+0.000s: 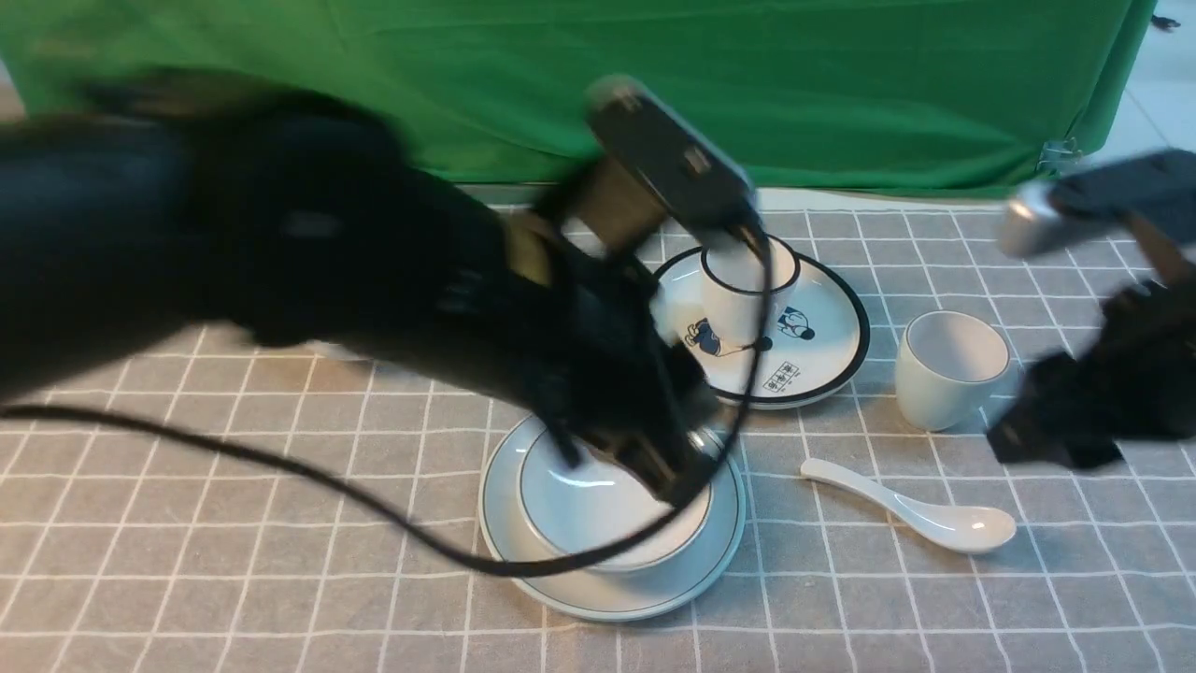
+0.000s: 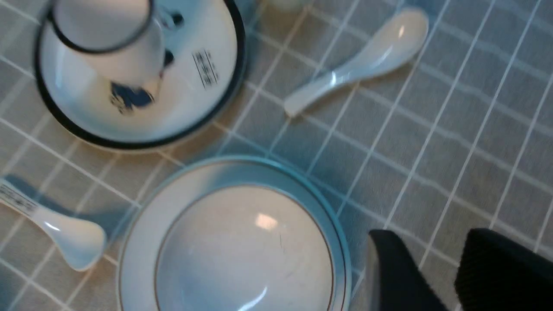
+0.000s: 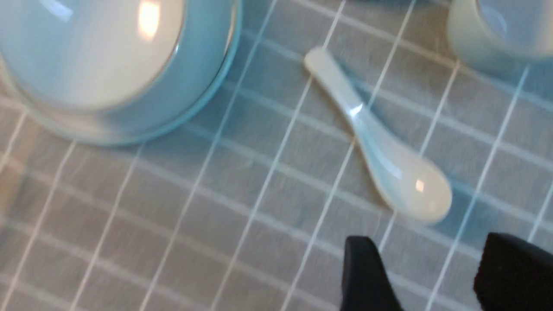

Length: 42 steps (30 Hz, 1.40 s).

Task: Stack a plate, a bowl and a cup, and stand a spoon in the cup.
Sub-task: Use the right arm to grab a blue teacup, then use the right arm to put the blue teacup into the blue rice bowl in the middle

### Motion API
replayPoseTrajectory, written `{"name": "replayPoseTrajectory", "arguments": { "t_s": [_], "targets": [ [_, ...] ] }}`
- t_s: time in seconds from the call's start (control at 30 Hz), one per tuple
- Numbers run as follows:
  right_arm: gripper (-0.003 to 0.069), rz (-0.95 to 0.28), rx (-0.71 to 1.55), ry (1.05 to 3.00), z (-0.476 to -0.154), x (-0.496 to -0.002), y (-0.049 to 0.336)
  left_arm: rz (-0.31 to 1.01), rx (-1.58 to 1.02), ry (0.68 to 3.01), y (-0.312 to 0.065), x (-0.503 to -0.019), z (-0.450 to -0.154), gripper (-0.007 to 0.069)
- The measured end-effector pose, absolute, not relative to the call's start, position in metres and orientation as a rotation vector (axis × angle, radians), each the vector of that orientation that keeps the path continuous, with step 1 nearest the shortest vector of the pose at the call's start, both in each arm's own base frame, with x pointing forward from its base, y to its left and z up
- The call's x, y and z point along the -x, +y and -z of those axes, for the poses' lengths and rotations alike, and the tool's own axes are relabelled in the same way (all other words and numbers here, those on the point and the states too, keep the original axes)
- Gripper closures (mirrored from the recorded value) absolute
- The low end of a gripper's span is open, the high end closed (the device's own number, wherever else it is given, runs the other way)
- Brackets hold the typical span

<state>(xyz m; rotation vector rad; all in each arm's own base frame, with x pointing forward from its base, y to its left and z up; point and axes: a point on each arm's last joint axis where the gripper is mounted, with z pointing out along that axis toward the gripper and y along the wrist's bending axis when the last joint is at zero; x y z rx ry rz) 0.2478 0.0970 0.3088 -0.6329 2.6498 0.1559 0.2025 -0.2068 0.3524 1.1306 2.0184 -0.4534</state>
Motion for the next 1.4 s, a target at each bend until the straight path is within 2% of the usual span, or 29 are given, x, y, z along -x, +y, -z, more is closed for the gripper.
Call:
{"name": "replayPoseTrajectory", "arguments": {
  "t_s": [0.03,0.1,0.17,0.2,0.5,0.7,0.8,0.87,0.93,0.97,1.07,1.2,1.27,1.3,1.4],
  "targets": [
    [0.0270,-0.137,0.643,2.667,-0.305,-0.264,0.102,0.455,-1.088,1.976,-0.194,-0.189,-0.365,0.0543],
    [0.0270,-0.104,0.659,2.707,-0.296,-0.290,0.108,0.482,-1.038,1.896,-0.173,-0.167,-0.375,0.0598],
    [0.0270,-0.093,0.664,2.738,-0.291,-0.304,0.111,0.495,-1.008,1.871,-0.160,-0.154,-0.377,0.0610],
    [0.0270,-0.079,0.666,2.776,-0.284,-0.322,0.114,0.519,-0.965,1.847,-0.142,-0.135,-0.376,0.0618],
    [0.0270,-0.049,0.625,2.873,-0.253,-0.387,0.106,0.581,-0.833,1.749,-0.086,-0.077,-0.348,0.0622],
    [0.0275,-0.036,0.618,2.984,-0.205,-0.410,0.102,0.638,-0.766,1.710,-0.071,-0.061,-0.343,0.0618],
    [0.0330,-0.035,0.624,3.014,-0.192,-0.412,0.102,0.634,-0.753,1.710,-0.071,-0.061,-0.344,0.0617],
    [0.0401,-0.035,0.628,3.020,-0.189,-0.412,0.103,0.636,-0.751,1.711,-0.071,-0.061,-0.344,0.0617],
    [0.0540,-0.034,0.636,3.014,-0.191,-0.412,0.102,0.637,-0.751,1.711,-0.071,-0.061,-0.344,0.0616],
    [0.0572,-0.034,0.646,3.016,-0.194,-0.410,0.102,0.638,-0.750,1.711,-0.071,-0.061,-0.344,0.0616],
    [0.0573,-0.034,0.662,3.021,-0.207,-0.404,0.102,0.634,-0.752,1.713,-0.071,-0.061,-0.343,0.0616],
    [0.0573,-0.023,0.720,2.967,-0.250,-0.382,0.117,0.606,-0.770,1.718,-0.070,-0.061,-0.342,0.0616],
    [0.0573,-0.034,0.766,2.909,-0.275,-0.365,0.134,0.593,-0.777,1.718,-0.069,-0.061,-0.342,0.0616],
    [0.0573,-0.074,0.860,2.837,-0.292,-0.346,0.162,0.585,-0.780,1.716,-0.069,-0.062,-0.341,0.0616],
    [0.0573,-0.139,1.001,2.758,-0.305,-0.317,0.204,0.579,-0.782,1.715,-0.069,-0.062,-0.341,0.0616]
  ]
}}
